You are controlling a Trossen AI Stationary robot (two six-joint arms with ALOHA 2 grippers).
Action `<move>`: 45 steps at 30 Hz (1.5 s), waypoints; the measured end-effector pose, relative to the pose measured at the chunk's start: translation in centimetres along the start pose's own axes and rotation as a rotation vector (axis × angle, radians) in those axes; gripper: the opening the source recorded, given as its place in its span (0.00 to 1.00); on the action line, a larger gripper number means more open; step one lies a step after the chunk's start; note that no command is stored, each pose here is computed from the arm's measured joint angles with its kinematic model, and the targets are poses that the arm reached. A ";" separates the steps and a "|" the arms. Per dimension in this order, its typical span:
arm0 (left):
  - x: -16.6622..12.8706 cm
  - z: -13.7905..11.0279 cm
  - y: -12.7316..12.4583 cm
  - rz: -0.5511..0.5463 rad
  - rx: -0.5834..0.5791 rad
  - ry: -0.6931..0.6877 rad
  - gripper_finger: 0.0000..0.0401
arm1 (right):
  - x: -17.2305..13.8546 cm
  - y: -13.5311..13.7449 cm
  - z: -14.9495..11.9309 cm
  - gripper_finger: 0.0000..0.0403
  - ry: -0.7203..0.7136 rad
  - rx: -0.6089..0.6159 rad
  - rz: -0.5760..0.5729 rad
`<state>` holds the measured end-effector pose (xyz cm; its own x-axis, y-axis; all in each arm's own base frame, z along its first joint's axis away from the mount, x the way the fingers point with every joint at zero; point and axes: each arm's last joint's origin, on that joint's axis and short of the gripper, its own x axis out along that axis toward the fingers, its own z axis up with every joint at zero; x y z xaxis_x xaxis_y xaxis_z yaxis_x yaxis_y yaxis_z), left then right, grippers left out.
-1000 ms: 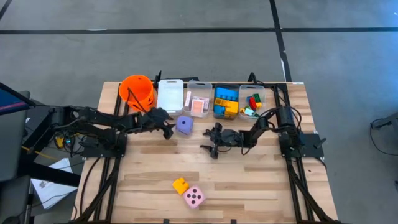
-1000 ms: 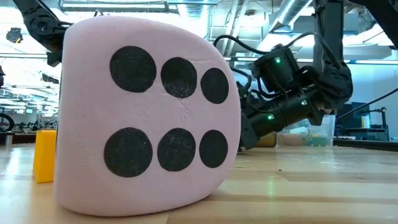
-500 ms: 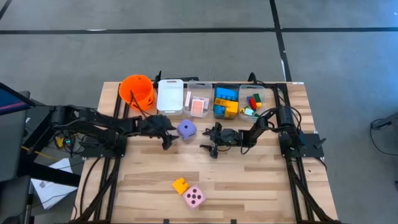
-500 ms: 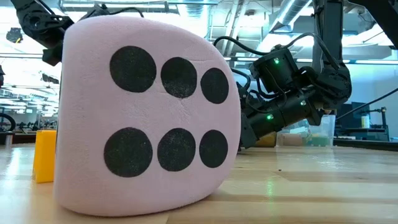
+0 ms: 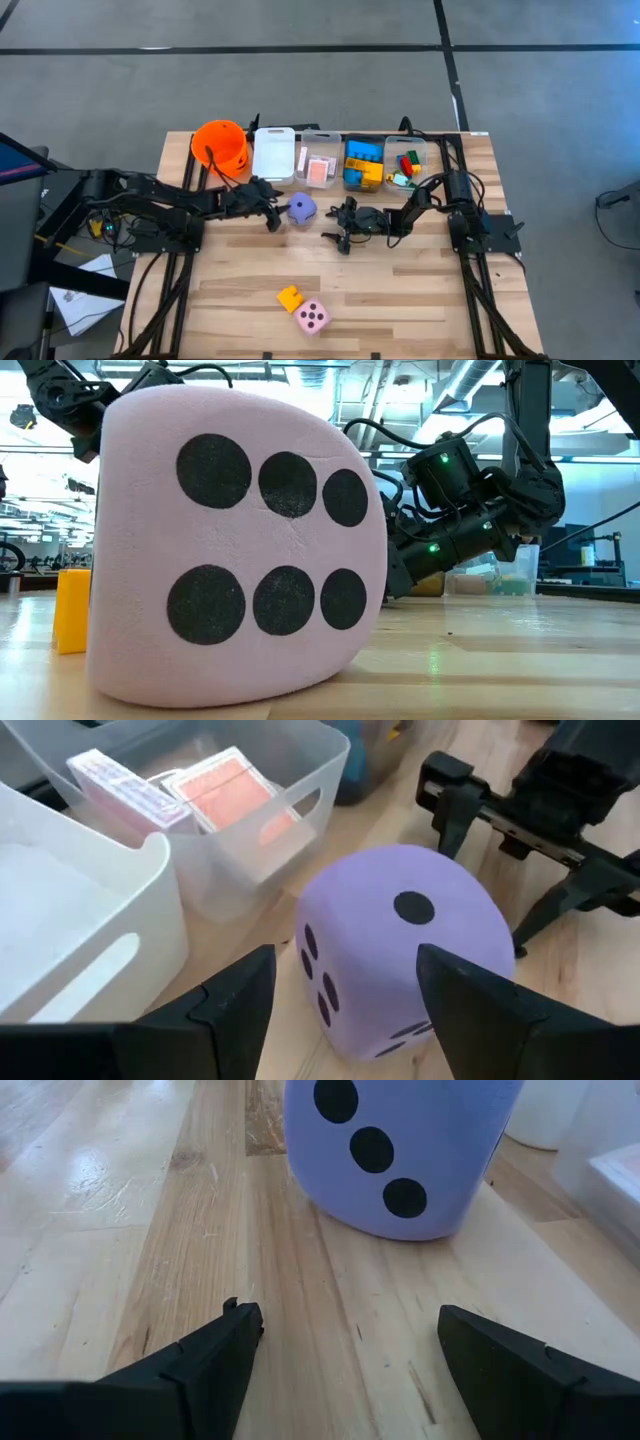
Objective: Pick & Place Toys
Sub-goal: Put the purple die into the white bin
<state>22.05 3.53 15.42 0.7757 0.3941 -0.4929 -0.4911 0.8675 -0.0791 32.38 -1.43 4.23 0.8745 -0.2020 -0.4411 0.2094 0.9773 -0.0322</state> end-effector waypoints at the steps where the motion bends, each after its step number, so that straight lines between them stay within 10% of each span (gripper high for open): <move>1: 0.0 0.0 0.0 0.000 0.000 0.000 0.59 | 0.0 0.0 0.0 0.75 0.000 0.000 0.000; 18: 3.3 -1.9 -2.2 -0.316 -0.109 0.037 0.59 | 0.1 0.1 0.2 0.75 -0.008 0.002 0.002; 45: 5.6 1.9 -5.7 -0.357 -0.050 -0.134 0.59 | 0.1 0.1 0.3 0.75 -0.028 0.015 -0.001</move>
<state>29.92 1.41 14.80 0.9447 0.1092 -0.3093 -0.1972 0.9426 -0.2693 32.61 -1.41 4.51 0.8860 -0.2046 -0.4160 0.2167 0.9761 -0.0186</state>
